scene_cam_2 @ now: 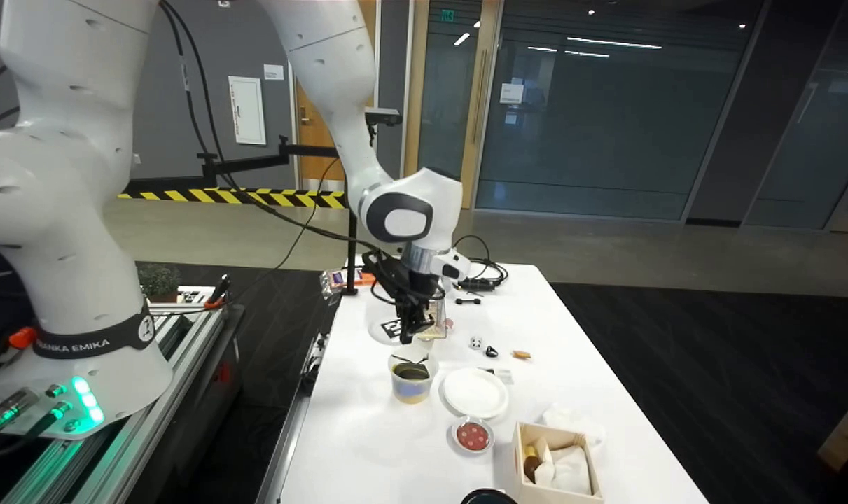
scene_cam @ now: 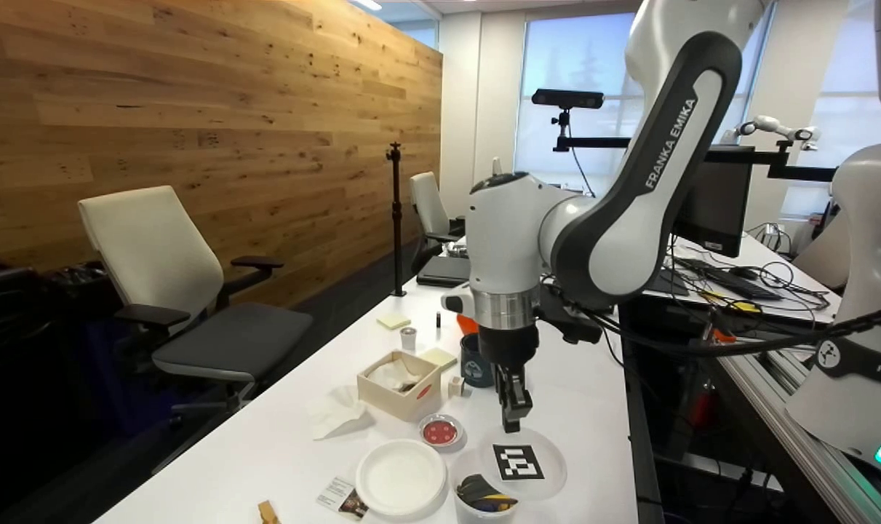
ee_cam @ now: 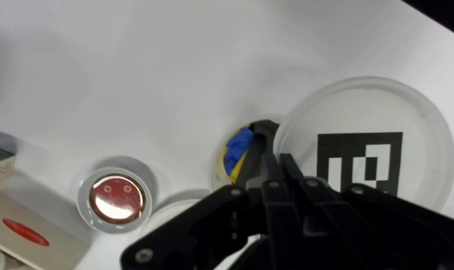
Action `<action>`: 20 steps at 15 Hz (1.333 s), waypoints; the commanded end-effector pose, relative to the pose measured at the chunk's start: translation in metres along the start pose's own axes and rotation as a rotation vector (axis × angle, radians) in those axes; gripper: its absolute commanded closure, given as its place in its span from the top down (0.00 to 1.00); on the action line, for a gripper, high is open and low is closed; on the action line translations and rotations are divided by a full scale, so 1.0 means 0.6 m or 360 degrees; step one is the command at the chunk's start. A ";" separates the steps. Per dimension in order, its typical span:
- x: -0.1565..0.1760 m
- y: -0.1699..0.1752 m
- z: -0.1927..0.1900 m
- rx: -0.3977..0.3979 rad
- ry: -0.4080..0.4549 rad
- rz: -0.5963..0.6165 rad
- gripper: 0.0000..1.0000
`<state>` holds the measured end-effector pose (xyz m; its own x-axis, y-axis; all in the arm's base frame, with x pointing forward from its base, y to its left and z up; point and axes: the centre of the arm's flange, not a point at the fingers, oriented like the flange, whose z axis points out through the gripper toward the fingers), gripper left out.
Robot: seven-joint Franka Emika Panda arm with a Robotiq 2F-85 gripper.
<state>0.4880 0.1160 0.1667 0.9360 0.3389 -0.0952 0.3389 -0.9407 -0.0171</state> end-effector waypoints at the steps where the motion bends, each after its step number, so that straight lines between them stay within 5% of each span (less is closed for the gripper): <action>1: 0.093 -0.051 -0.066 0.0001 -0.0076 -0.0133 0.01; 4: 0.156 -0.059 -0.086 0.0018 -0.0118 -0.0192 0.01; 10: 0.256 0.023 -0.081 0.0013 -0.0150 -0.0192 0.01; 20: 0.261 0.098 -0.059 -0.0046 -0.0143 -0.0058 0.01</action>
<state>0.6521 0.1191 0.1865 0.9081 0.3801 -0.1756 0.3851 -0.9228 -0.0063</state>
